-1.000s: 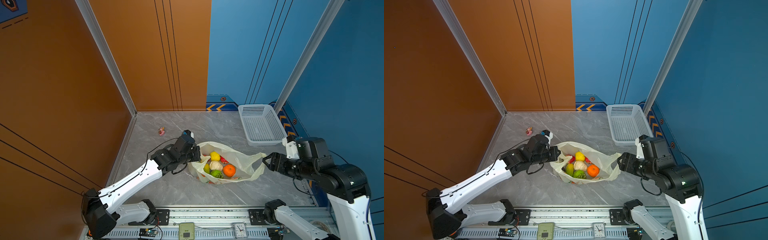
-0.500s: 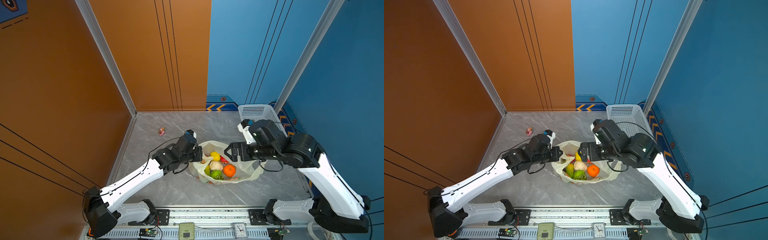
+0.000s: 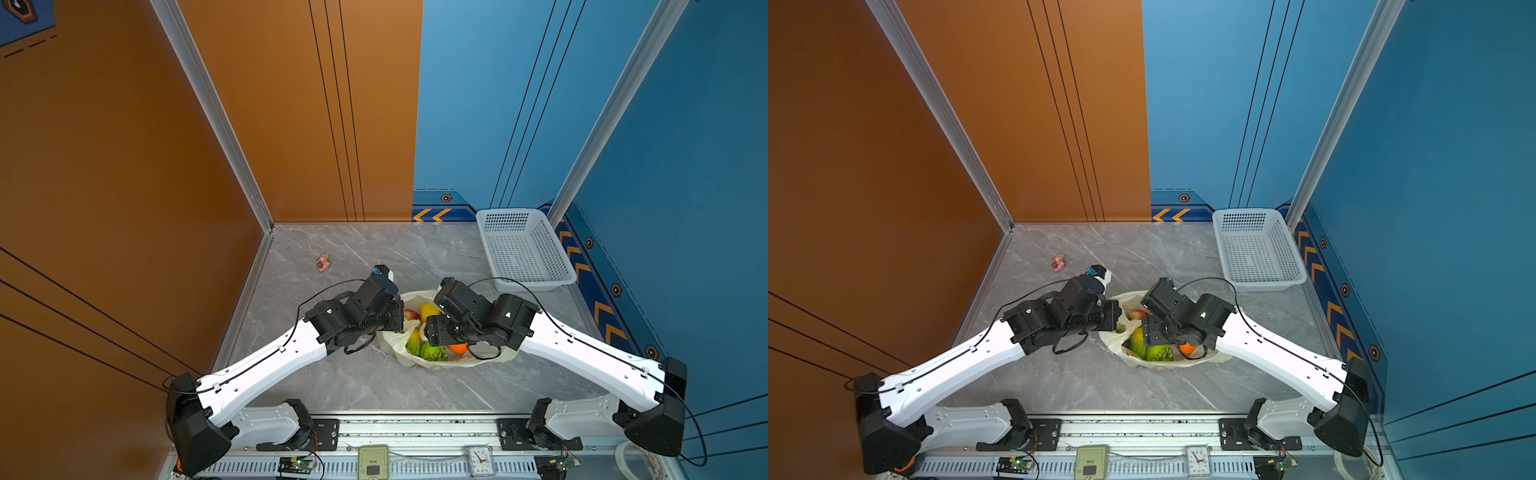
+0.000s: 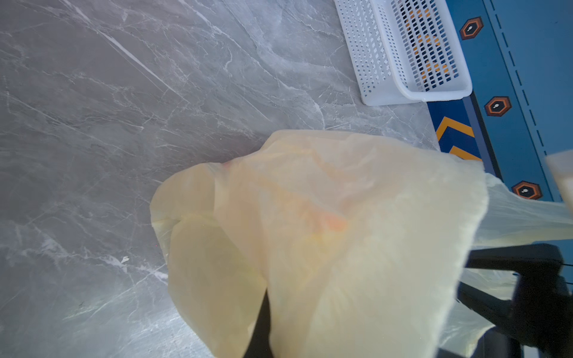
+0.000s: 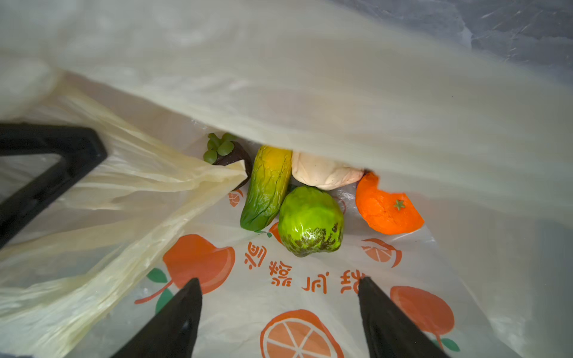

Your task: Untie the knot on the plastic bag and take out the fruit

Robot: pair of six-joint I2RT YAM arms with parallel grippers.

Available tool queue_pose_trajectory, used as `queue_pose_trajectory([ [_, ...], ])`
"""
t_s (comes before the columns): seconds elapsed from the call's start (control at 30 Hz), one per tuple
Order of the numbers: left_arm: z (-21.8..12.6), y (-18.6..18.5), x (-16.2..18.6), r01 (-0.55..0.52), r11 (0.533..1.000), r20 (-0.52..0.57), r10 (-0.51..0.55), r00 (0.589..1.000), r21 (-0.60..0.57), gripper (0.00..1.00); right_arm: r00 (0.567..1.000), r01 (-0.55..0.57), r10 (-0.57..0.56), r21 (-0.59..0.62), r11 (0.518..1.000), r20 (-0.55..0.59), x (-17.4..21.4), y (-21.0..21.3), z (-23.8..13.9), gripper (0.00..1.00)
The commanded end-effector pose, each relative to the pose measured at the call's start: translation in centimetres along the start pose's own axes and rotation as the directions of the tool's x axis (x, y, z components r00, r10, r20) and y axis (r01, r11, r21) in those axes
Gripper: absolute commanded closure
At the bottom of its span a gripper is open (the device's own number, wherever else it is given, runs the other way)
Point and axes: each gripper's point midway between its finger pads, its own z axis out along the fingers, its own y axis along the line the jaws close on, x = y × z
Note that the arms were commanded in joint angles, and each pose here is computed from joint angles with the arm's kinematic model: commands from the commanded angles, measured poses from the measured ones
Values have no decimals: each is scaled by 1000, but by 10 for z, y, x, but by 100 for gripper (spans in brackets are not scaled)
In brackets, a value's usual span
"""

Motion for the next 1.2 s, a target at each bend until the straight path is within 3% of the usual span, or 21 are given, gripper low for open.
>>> queue_pose_trajectory([
  [0.0, -11, 2, -9, -43, 998, 44, 45, 998, -49, 100, 996, 6, -4, -21, 1000, 89, -9, 8, 9, 21],
  [0.2, -3, -6, -17, -45, 997, 43, 48, 998, -56, 100, 990, 30, -28, -9, 1000, 140, 15, 7, 28, 21],
  [0.47, -6, -12, -13, -77, 997, 32, 78, 996, -29, 100, 998, -25, 29, -60, 998, 57, 20, 1, 64, 22],
  [0.67, -2, -14, 6, -136, 990, -8, 135, 991, -28, 100, 999, -45, 46, -56, 997, 18, -14, -3, 98, 17],
  [0.93, 0, -12, 22, -178, 983, -19, 177, 984, -53, 100, 963, -176, 155, 76, 982, 219, -75, -53, 92, 9],
  [1.17, 1, -7, 25, -196, 974, -1, 197, 980, -110, 100, 995, -98, 97, 32, 995, 31, -25, -34, 95, 9],
])
